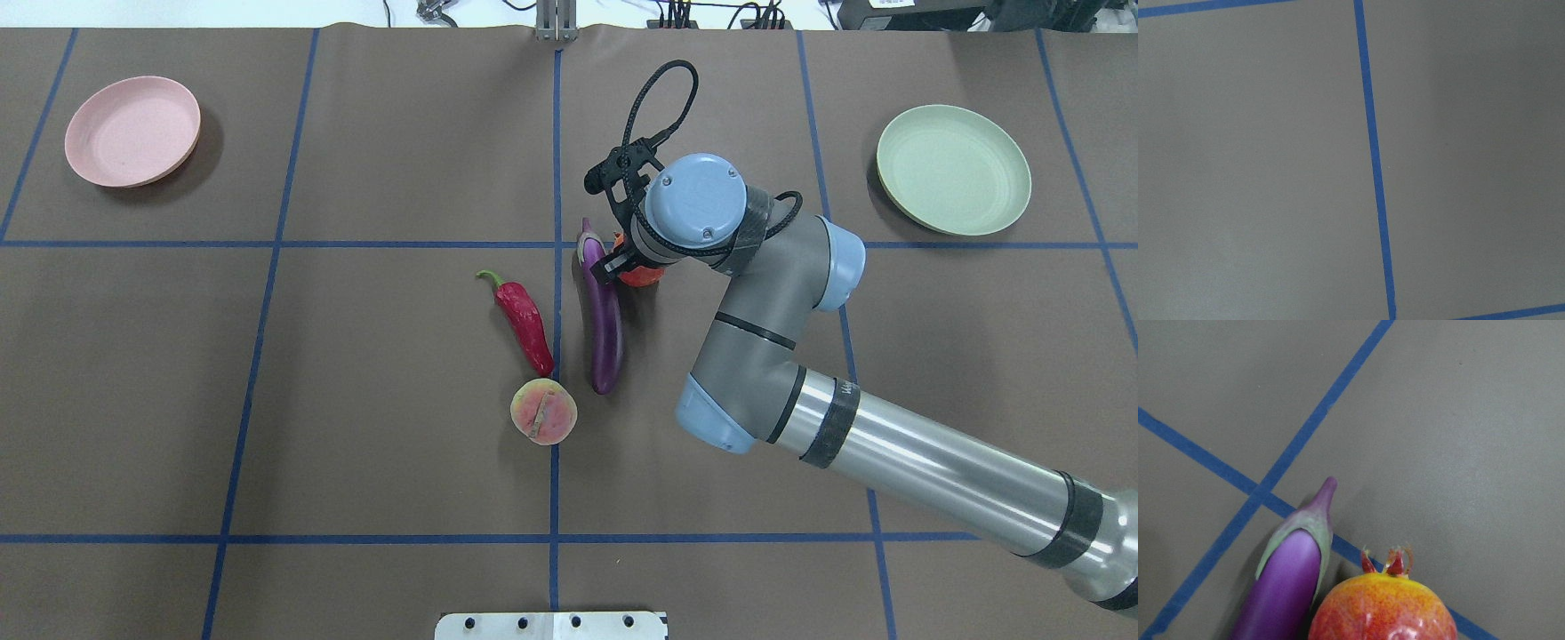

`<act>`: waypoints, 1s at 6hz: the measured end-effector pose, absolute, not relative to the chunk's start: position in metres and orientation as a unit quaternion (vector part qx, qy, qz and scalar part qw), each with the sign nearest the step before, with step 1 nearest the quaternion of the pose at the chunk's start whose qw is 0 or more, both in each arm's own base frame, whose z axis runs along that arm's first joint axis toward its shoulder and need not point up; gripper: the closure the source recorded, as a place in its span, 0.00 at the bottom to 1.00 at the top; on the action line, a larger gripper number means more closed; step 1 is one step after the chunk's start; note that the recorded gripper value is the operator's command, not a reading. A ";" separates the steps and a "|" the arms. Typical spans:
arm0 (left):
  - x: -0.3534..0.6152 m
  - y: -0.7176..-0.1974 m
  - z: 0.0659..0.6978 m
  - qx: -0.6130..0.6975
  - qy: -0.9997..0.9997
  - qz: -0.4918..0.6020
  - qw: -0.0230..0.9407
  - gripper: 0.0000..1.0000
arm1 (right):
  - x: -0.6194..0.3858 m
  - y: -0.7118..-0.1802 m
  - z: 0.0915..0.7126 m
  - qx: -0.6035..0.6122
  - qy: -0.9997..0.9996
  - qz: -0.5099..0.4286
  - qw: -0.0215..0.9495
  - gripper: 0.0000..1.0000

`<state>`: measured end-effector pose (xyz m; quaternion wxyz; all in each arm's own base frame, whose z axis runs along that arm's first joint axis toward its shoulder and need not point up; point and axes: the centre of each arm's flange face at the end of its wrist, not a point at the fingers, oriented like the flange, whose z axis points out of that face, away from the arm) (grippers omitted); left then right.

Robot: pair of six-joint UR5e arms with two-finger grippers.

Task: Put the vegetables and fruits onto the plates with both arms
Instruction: 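Move the right gripper to the red fruit and grasp it, then carry the red fruit to the green plate and release it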

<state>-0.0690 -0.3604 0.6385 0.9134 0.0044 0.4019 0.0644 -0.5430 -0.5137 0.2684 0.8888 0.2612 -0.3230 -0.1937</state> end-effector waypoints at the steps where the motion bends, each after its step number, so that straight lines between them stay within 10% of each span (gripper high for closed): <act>1: -0.069 -0.360 0.638 0.005 0.402 0.065 0.913 0.00 | -0.546 -0.514 0.274 0.260 -0.317 -0.196 0.891 0.17; 2: -0.069 -0.361 0.638 0.005 0.402 0.065 0.913 0.00 | -0.550 -0.514 0.279 0.257 -0.314 -0.196 0.892 0.82; 3: -0.069 -0.361 0.638 0.005 0.402 0.065 0.913 0.00 | -0.551 -0.514 0.280 0.255 -0.314 -0.196 0.893 1.00; 6: -0.069 -0.361 0.637 0.006 0.402 0.065 0.913 0.00 | -0.521 -0.538 0.267 0.258 -0.330 -0.172 0.892 1.00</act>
